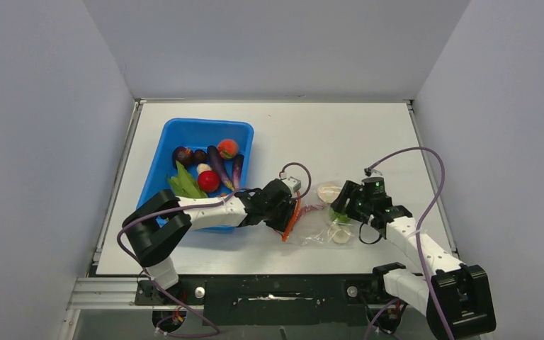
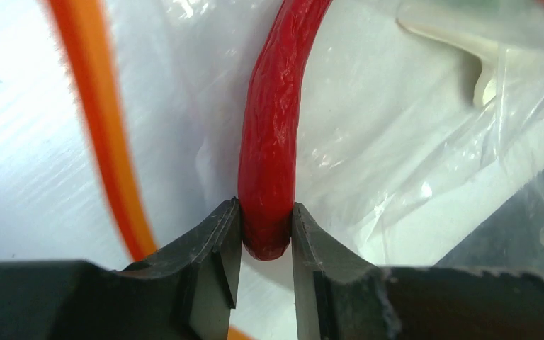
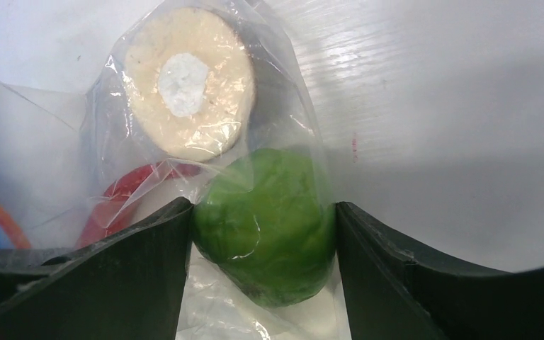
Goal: Open the zip-top bag and remove the fake food
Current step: Pick up the fake vegetable from the zipper food storage bag.
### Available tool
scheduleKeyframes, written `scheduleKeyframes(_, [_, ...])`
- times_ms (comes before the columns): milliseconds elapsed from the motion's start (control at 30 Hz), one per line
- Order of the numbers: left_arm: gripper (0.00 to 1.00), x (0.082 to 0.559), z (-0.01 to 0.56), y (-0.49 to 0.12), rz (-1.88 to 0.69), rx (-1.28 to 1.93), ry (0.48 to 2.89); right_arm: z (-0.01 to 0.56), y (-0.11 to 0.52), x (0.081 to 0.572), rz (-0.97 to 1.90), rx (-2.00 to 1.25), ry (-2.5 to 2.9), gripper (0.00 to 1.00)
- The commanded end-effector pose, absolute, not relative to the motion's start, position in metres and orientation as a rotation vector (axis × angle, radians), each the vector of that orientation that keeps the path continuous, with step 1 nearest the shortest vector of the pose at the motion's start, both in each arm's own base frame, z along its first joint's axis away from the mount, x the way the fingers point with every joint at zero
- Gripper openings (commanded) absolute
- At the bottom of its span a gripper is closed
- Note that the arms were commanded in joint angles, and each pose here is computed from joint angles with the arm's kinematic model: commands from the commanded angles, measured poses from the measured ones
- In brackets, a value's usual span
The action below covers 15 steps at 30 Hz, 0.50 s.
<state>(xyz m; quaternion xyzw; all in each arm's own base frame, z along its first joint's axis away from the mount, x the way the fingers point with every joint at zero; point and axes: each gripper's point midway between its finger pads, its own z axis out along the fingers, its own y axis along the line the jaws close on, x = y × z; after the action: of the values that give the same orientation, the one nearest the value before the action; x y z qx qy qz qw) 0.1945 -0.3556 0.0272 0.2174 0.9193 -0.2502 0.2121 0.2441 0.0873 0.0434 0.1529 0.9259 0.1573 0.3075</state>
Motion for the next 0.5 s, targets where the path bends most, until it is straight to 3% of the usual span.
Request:
scheduleKeyframes(0, [0.1, 0.197, 0.056, -0.354, -0.711, 0.584, 2.501, 0.05, 0.067, 0.247, 0.297, 0.444, 2.401, 0.61])
scheduleKeyframes(300, [0.1, 0.196, 0.072, -0.357, -0.739, 0.591, 2.481, 0.072, 0.08, 0.248, 0.399, 0.344, 2.358, 0.65])
scheduleKeyframes(467, [0.09, 0.198, 0.076, -0.358, -0.747, 0.583, 2.469, 0.114, 0.094, 0.25, 0.528, 0.277, 2.211, 0.73])
